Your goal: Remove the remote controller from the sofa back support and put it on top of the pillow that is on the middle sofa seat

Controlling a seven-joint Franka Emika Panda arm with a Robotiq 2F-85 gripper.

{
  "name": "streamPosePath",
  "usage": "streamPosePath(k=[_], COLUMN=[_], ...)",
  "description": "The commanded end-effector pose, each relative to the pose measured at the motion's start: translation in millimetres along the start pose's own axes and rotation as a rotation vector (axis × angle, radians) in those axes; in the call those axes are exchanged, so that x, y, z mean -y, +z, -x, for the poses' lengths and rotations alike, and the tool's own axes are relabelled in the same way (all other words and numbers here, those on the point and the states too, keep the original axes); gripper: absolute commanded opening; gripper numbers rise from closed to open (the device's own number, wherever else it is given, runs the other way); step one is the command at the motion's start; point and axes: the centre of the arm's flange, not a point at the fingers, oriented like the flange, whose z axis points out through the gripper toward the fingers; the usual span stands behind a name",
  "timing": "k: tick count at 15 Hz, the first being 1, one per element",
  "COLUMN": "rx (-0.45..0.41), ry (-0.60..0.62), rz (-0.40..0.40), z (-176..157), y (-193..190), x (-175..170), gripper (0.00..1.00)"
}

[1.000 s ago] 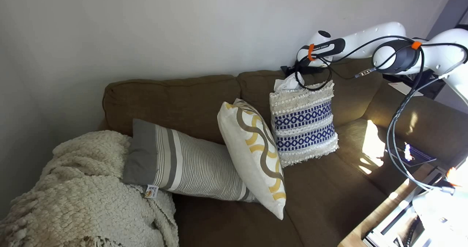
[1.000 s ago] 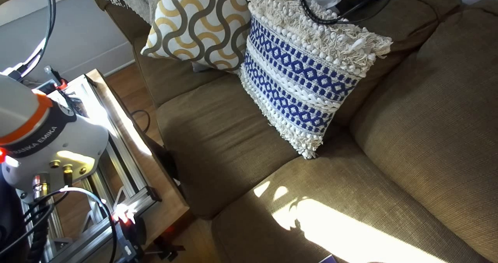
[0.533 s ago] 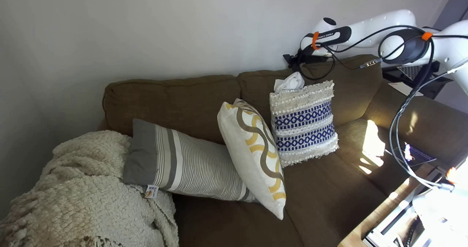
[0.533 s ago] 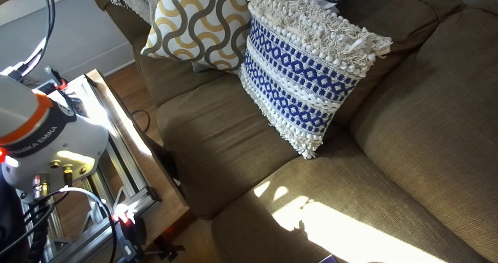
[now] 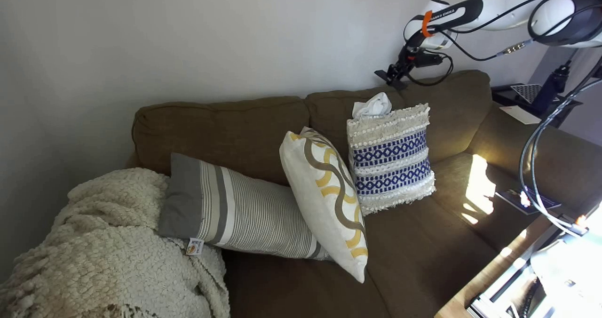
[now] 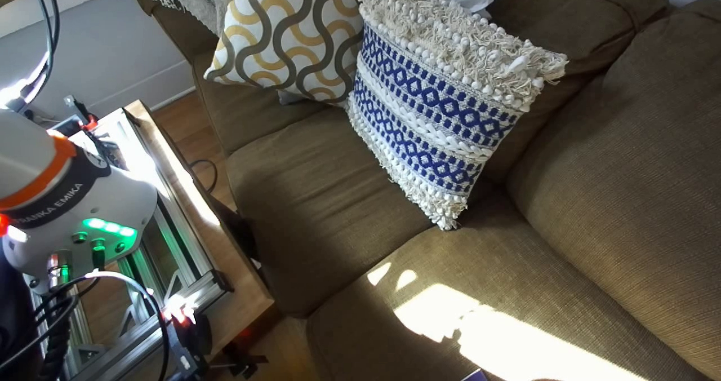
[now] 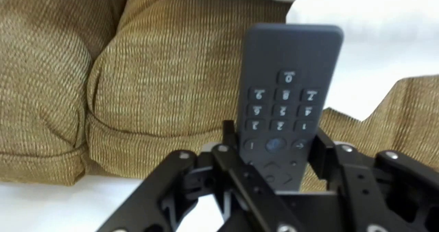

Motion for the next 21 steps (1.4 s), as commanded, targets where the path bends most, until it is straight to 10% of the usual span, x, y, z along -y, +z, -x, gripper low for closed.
streamPosePath(k=[1,8,15,21], rx=[0.149,0.307,0.097,0.092], ry=[0.036,0.210,0.426,0.418], rz=[-0.003,-0.044,0.088,0.053], z=[76.4,165.1,168.8,150.0], y=[-33.9,-2.4,-1.1,11.6], x=[18.2,32.7,13.2,-1.8], gripper=[0.26,0.26,0.26,0.26])
